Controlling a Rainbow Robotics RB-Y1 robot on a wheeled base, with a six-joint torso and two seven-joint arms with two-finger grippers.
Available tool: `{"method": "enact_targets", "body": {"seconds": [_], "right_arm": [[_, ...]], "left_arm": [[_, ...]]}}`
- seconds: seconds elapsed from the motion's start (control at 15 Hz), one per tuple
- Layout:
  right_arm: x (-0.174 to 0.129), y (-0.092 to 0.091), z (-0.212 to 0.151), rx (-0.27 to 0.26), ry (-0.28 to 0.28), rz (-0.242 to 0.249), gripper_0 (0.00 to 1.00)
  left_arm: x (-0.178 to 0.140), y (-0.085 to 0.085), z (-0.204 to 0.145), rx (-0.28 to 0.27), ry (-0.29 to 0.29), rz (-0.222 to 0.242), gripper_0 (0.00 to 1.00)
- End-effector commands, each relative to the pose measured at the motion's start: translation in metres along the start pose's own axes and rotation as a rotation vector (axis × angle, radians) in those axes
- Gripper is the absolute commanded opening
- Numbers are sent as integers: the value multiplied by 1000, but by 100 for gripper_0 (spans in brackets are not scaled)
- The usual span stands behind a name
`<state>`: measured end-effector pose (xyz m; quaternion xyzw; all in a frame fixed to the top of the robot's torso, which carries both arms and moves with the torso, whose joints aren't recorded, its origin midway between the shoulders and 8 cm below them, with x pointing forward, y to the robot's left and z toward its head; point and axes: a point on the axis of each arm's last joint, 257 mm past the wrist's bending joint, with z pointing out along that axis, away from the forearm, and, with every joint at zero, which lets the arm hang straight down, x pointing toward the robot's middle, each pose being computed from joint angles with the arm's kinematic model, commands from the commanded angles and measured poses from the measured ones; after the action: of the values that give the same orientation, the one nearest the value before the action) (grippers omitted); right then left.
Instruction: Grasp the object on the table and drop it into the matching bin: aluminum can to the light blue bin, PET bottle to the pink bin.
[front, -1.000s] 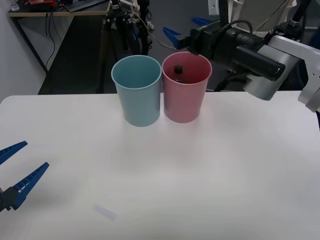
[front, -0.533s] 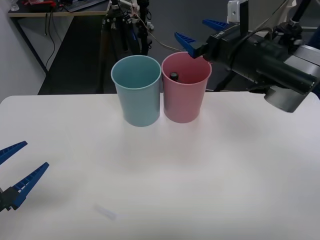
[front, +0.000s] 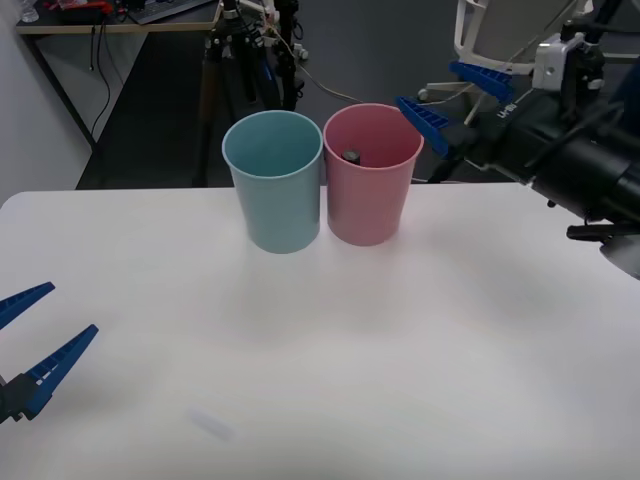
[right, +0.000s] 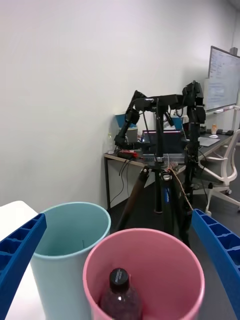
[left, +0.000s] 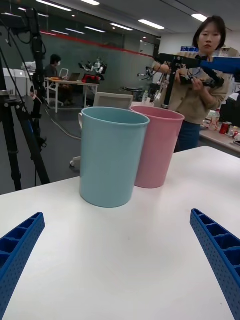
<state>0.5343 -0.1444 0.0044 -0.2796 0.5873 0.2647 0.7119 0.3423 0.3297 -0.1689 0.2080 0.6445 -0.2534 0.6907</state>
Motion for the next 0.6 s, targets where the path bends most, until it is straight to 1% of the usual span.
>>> {"method": "enact_targets", "body": {"seconds": [0.07,0.13,0.2,0.47,0.6], "right_arm": [[10,4,-28,10,-2,13,100],[16,5,-37,11,3,10,100],[22,5,-51,21,11,-7,100],[53,14,-99,40,43,33,100],[66,15,-121,60,46,20,100]], "left_arm": [[0,0,0,0,0,0,100],[0,0,0,0,0,0,100],[0,0,0,0,0,0,100],[0,0,0,0,0,0,100],[0,0,0,0,0,0,100]]}}
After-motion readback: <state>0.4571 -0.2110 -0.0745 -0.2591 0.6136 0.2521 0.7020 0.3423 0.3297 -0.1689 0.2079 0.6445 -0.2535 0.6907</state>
